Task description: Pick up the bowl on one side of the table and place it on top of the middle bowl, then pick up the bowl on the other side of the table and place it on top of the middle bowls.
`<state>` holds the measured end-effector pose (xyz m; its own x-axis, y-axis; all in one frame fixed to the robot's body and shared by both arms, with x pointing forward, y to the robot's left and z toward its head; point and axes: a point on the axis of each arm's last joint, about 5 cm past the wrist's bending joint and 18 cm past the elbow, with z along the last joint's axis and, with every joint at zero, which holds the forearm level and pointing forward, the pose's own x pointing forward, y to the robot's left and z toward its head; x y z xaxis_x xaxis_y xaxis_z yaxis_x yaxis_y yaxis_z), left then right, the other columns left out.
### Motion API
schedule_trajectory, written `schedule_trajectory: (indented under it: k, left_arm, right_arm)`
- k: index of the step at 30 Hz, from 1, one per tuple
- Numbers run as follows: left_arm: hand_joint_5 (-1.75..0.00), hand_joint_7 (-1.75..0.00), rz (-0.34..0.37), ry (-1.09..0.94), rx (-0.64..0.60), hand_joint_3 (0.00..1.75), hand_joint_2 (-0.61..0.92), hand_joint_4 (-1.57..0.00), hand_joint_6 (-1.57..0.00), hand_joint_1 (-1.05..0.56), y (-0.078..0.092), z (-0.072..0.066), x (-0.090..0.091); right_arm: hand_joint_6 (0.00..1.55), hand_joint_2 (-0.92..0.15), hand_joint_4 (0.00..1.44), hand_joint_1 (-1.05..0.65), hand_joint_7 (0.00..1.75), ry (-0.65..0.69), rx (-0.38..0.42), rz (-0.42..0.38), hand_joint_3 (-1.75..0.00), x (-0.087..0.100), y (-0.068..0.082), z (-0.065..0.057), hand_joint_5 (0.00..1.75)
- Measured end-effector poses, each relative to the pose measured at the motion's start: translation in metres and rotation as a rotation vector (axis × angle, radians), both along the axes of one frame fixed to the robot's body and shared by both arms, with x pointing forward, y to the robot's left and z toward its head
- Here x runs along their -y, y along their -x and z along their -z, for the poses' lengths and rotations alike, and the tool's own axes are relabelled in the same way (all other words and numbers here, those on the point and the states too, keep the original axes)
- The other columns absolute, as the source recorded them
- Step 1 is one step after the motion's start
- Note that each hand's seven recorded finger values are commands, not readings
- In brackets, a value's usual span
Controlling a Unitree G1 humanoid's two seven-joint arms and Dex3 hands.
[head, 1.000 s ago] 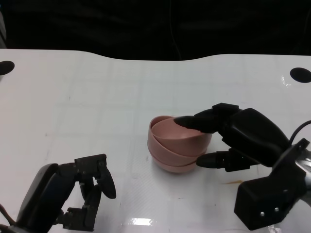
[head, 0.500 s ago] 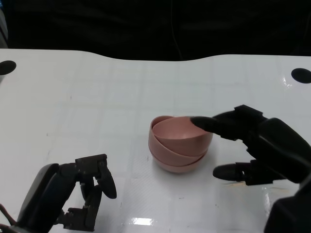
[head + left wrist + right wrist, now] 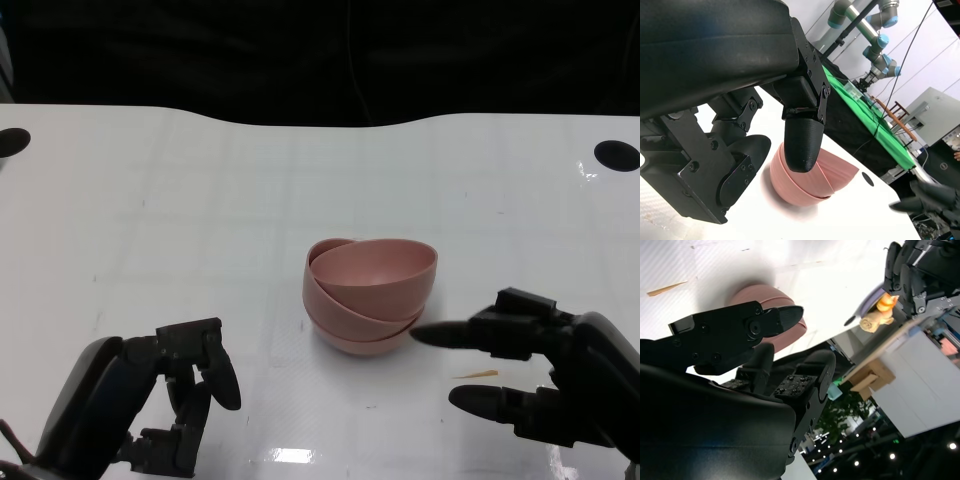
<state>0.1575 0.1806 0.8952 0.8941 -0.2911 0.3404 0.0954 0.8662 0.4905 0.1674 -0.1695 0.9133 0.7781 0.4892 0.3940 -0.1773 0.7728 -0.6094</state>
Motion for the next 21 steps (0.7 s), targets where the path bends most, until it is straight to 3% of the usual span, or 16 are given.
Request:
schedule_trajectory:
  k: [2,5,6,7,13,21]
  left_arm:
    - [-1.66,-1.45,0.001,0.0,0.002,1.61,0.2,-0.95,-0.87,0.07,0.0,0.0,0.0]
    - [-1.66,-1.46,0.001,-0.001,0.001,1.61,0.2,-0.95,-0.87,0.07,0.0,0.0,-0.001]
    - [-1.66,-1.46,0.003,0.0,0.001,1.61,0.19,-0.96,-0.87,0.08,0.0,0.0,-0.001]
    - [-1.66,-1.46,0.005,0.0,0.001,1.61,0.19,-0.96,-0.88,0.08,0.0,0.0,-0.001]
    - [-1.65,-1.45,0.009,0.004,-0.006,1.61,0.2,-0.96,-0.88,0.08,0.0,0.001,-0.002]
    - [-1.65,-1.44,0.015,-0.008,-0.02,1.6,0.2,-0.96,-0.88,0.08,0.001,0.003,-0.005]
  right_arm:
    - [0.92,-0.91,0.74,0.01,0.34,-0.016,0.002,0.002,-0.11,-0.001,0.001,0.002,1.09]
    - [1.04,-0.29,0.96,0.22,0.93,-0.078,0.02,-0.006,-1.33,-0.003,0.0,0.008,1.41]
    - [1.06,-0.17,1.01,0.27,1.11,-0.099,0.025,-0.01,-1.58,-0.004,-0.002,0.011,1.52]
    - [1.06,-0.13,1.03,0.29,1.17,-0.109,0.029,-0.017,-1.66,-0.004,-0.003,0.012,1.56]
    - [1.04,-0.05,1.07,0.3,1.41,-0.115,0.039,-0.037,-1.75,-0.003,-0.009,0.017,1.72]
    - [1.01,0.0,1.06,0.28,1.46,-0.112,0.044,-0.046,-1.75,-0.003,-0.013,0.019,1.73]
